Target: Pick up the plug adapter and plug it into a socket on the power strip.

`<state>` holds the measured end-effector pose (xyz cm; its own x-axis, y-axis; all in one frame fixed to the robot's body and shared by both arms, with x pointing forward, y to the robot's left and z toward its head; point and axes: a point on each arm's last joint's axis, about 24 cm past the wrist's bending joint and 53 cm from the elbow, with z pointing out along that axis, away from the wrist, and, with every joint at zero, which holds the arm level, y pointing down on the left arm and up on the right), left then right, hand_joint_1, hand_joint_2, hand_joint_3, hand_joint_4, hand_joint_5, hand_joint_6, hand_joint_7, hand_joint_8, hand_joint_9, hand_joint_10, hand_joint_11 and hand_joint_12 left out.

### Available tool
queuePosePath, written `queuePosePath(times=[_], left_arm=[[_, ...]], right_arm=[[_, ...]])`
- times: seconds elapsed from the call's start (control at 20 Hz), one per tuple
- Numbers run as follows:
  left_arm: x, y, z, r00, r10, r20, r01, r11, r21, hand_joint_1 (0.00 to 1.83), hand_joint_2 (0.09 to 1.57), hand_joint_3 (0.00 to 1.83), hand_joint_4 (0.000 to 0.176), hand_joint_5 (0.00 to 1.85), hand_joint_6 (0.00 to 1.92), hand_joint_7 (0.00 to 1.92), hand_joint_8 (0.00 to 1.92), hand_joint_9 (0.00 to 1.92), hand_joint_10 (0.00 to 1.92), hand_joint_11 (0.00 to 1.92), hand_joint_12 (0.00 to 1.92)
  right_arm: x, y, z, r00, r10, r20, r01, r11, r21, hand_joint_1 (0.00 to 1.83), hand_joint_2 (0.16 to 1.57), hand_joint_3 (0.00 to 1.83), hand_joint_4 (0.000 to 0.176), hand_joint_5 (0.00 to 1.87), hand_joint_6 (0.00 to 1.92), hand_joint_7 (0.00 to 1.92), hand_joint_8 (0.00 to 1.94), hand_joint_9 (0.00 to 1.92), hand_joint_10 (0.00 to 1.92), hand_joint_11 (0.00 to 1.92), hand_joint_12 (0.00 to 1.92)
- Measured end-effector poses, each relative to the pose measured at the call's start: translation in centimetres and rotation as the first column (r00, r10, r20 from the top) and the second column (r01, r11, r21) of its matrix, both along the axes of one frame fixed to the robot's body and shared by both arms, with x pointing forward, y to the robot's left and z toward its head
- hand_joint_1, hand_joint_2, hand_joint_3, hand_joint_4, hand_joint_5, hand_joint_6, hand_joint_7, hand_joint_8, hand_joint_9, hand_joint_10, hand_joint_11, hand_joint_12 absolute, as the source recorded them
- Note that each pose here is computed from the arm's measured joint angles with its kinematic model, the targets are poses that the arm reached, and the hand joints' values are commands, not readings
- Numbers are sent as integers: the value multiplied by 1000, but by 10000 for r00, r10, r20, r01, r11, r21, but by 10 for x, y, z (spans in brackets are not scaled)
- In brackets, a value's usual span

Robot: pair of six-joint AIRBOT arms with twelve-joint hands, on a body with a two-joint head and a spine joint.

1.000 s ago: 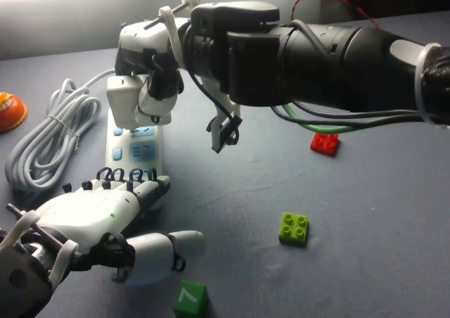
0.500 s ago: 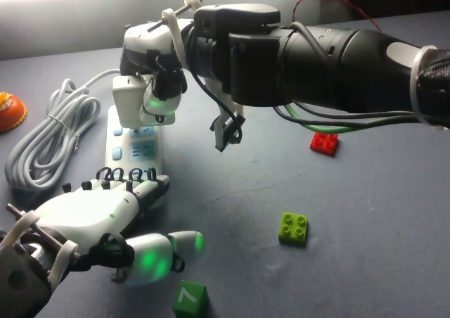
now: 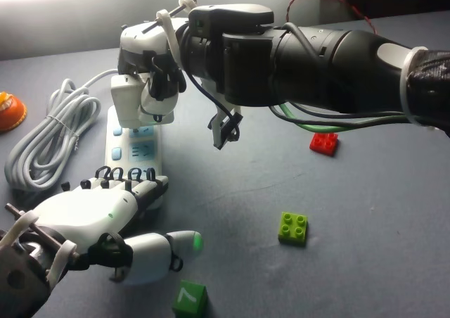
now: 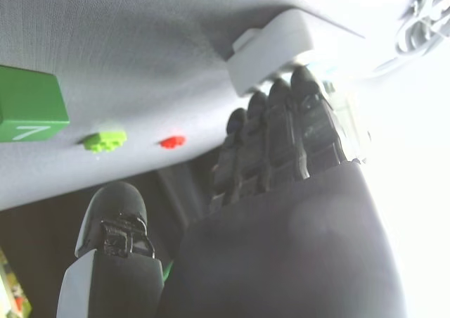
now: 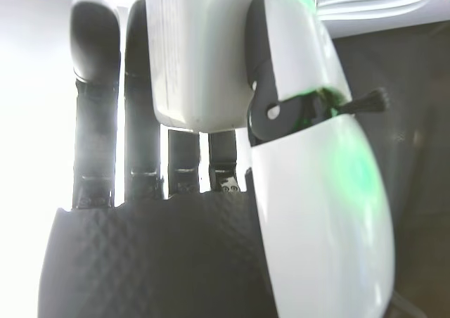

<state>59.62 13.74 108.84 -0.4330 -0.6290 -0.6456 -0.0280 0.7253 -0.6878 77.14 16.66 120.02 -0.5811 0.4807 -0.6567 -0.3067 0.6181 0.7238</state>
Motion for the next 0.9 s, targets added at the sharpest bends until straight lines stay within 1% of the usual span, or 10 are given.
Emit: queuePosePath(times=[0.05, 0.1, 0.2, 0.4, 0.45, 0.5, 0.55, 0.65, 0.7, 0.9], left_arm=[[0, 0, 0, 10000, 6, 5, -6, 10000, 1, 0, 1218, 1, 0, 83, 3, 113, 3, 97, 3, 0, 317], [0, 0, 0, 10000, 11, 10, -11, 10000, 1, 0, 1219, 0, 0, 60, 3, 80, 4, 65, 4, 0, 235], [0, 1, 0, 10000, 30, 11, -30, 10000, -10, 0, 1213, 0, 0, 60, 5, 80, 6, 66, 7, 0, 217], [0, 0, 0, 10000, 37, -8, -37, 10000, -44, 0, 1210, 0, 0, 70, 4, 97, 5, 79, 5, 0, 263], [0, 1, 0, 10000, 40, -5, -40, 10000, -43, 10, 1214, 1, 0, 73, 1, 104, 1, 90, 2, 0, 289], [0, 1, 0, 10000, 40, 5, -40, 10000, -40, 0, 1206, 0, 0, 58, 5, 87, 4, 71, 5, 0, 207], [0, 1, 0, 10000, 51, 4, -51, 10000, -47, 0, 1206, 0, 0, 69, 5, 95, 4, 77, 5, 0, 238], [0, 1, 0, 10000, 55, -9, -55, 10000, -70, 21, 1213, 0, 0, 74, 4, 100, 4, 78, 3, 0, 213], [0, 1, 0, 10000, 60, -3, -60, 10000, -66, 12, 1213, 0, 0, 68, 1, 96, 1, 74, 1, 0, 188], [0, 1, 0, 10000, 71, -9, -71, 9999, -73, 5, 1213, 0, 0, 71, 1, 96, 0, 73, 0, 0, 220]], right_arm=[[-1, 1, 0, 10000, 39, 29, -39, 10000, -28, 1369, 1154, 0, 0, 818, 990, 948, 1067, 848, 1408, 767, 1464], [-1, 2, 0, 10000, 70, 67, -70, 10000, -70, 1369, 1153, 0, 0, 842, 951, 951, 1087, 823, 1423, 767, 1461], [-3, 6, 0, 9997, 159, 175, -156, 9997, -194, 1369, 1152, 0, 0, 841, 953, 943, 1082, 837, 1421, 762, 1458], [-5, 9, -2, 9993, 265, 256, -257, 9991, -329, 1368, 1154, 0, 0, 817, 997, 948, 1053, 848, 1417, 743, 1480], [-6, 9, -3, 9993, 281, 257, -273, 9991, -339, 1370, 1149, 0, 0, 825, 985, 955, 1032, 861, 1409, 785, 1444], [-6, 9, -5, 9991, 316, 265, -305, 9988, -382, 1364, 1168, 1, 0, 787, 1026, 913, 1119, 829, 1450, 758, 1487], [-6, 11, -7, 9990, 347, 283, -335, 9985, -426, 1365, 1165, 0, 0, 791, 1016, 918, 1114, 835, 1440, 765, 1496], [-8, 12, -11, 9985, 437, 328, -419, 9976, -553, 1376, 1137, 0, 0, 867, 882, 980, 1050, 890, 1412, 740, 1534], [-9, 14, -11, 9981, 488, 379, -464, 9970, -621, 1369, 1156, 2, 0, 815, 971, 933, 1097, 852, 1429, 753, 1511], [-10, 16, -12, 9976, 533, 436, -502, 9963, -700, 1367, 1162, 0, 0, 809, 980, 929, 1100, 828, 1456, 732, 1520]])
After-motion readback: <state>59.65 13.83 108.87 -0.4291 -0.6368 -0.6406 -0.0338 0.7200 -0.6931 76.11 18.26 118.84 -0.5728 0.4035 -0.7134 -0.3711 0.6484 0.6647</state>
